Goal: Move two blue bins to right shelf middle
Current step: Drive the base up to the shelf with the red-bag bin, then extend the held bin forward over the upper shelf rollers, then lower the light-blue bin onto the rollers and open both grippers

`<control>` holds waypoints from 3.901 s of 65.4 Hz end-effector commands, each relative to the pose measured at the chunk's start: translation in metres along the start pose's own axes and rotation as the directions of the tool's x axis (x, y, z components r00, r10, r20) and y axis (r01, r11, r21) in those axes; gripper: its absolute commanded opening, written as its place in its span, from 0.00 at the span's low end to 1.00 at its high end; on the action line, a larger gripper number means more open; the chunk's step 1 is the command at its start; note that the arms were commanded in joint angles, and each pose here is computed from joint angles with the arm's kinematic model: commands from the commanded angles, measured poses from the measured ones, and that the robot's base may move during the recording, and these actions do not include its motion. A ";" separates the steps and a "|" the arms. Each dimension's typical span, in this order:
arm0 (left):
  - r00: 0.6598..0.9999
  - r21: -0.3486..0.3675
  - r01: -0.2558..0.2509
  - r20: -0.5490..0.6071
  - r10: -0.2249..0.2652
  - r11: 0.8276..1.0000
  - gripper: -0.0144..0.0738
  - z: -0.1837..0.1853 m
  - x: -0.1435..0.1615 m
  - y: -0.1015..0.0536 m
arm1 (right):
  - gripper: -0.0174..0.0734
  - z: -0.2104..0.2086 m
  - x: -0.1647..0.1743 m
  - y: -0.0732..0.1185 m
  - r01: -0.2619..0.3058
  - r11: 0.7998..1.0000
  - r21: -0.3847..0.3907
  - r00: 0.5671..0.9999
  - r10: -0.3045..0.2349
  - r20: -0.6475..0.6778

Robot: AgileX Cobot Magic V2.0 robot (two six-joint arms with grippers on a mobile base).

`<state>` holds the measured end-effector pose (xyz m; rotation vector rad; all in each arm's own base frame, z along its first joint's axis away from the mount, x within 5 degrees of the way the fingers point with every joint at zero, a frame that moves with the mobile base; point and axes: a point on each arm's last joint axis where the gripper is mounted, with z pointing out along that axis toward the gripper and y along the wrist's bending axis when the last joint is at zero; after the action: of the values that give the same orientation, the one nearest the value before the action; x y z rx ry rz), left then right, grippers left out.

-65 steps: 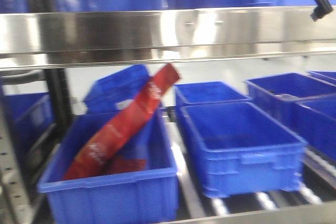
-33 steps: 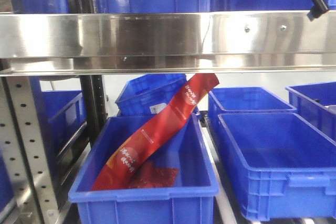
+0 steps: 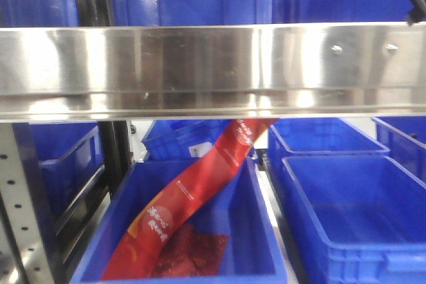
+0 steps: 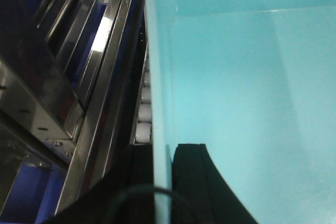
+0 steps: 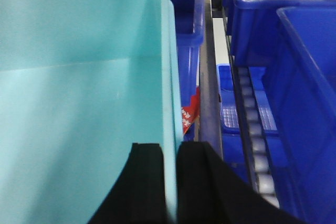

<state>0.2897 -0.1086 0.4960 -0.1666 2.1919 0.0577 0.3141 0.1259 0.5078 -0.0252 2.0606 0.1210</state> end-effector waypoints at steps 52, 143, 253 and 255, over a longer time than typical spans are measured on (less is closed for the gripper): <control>0.997 0.097 0.005 0.074 -0.012 0.995 0.04 -0.009 -0.007 -0.009 | 0.01 -0.010 -0.013 0.011 -0.013 0.995 -0.103 0.992 0.026 0.127; 0.946 0.148 -0.010 -0.319 0.057 0.989 0.04 0.137 0.020 -0.004 | 0.01 0.125 0.070 0.038 -0.115 0.990 0.077 0.919 0.135 -0.371; 0.991 0.310 -0.026 0.130 -0.015 0.950 0.04 0.024 0.024 0.032 | 0.01 0.006 0.053 0.001 0.072 0.994 -0.082 0.997 -0.073 -0.012; 0.985 0.321 -0.029 0.169 -0.028 0.947 0.04 0.017 0.027 0.034 | 0.01 0.003 0.059 0.000 0.080 0.992 -0.101 0.997 -0.079 0.022</control>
<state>0.2984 -0.0771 0.4590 0.0126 2.1113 -0.2357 0.3015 0.1326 0.4526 -0.1241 2.1433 0.1520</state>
